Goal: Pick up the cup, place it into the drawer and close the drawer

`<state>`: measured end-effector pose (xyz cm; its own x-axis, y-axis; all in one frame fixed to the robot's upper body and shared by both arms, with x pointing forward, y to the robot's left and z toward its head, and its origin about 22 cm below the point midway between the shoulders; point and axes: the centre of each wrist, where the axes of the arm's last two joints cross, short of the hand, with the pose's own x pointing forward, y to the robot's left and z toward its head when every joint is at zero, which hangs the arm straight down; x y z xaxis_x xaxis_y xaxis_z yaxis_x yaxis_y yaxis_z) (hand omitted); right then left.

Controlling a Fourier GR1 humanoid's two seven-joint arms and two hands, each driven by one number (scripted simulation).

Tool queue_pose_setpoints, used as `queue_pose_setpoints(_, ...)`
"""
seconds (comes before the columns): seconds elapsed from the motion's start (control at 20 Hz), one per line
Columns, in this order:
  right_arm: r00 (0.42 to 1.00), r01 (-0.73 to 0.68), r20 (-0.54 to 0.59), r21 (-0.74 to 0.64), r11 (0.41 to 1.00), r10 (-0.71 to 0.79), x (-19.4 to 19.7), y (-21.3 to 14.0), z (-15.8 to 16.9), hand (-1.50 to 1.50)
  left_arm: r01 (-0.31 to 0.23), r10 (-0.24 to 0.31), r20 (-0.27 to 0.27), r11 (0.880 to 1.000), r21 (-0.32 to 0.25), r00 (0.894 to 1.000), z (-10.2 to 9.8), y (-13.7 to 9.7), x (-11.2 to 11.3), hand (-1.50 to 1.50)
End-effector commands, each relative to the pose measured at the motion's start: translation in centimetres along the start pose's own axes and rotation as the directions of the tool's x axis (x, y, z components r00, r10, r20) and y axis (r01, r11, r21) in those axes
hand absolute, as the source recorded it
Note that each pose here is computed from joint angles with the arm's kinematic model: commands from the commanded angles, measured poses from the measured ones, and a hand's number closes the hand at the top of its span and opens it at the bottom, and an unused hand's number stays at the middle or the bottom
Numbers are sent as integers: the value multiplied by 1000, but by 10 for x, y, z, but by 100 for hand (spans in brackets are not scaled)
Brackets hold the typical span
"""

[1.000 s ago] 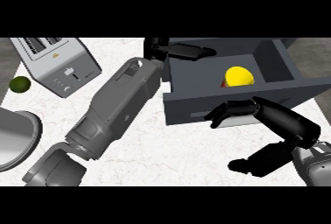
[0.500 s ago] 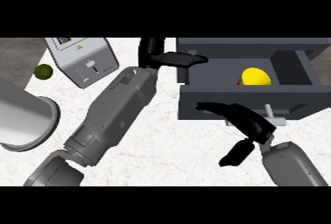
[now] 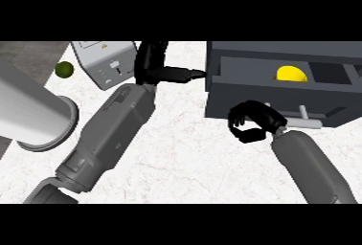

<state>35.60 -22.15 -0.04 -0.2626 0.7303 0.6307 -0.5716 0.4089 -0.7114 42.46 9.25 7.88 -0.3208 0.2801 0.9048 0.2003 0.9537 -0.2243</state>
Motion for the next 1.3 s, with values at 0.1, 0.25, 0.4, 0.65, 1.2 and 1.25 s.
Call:
queue_pose_setpoints(0.1,999,41,35,-140,989,-36,-7,-46,-22,150,-19,19,-15,1000,-11,1000,10,37,3,-150)
queue_pose_setpoints(0.25,997,69,47,-239,969,-59,-21,-72,-12,150,-21,21,-1,1000,-15,1000,11,46,11,-150)
queue_pose_setpoints(0.4,997,80,46,-316,945,-69,-20,-100,-8,150,-6,6,6,1000,-17,1000,14,65,14,-150)
queue_pose_setpoints(0.65,993,120,32,-406,906,-117,-11,-145,2,150,-19,18,-19,999,-47,1000,21,68,10,-150)
queue_pose_setpoints(1.2,987,163,73,-409,898,-146,-12,-176,26,150,-49,46,-36,993,-108,998,27,62,10,-150)
queue_pose_setpoints(1.25,984,177,84,-408,896,-156,-9,-168,19,150,-40,38,-29,995,-91,999,27,71,11,-150)
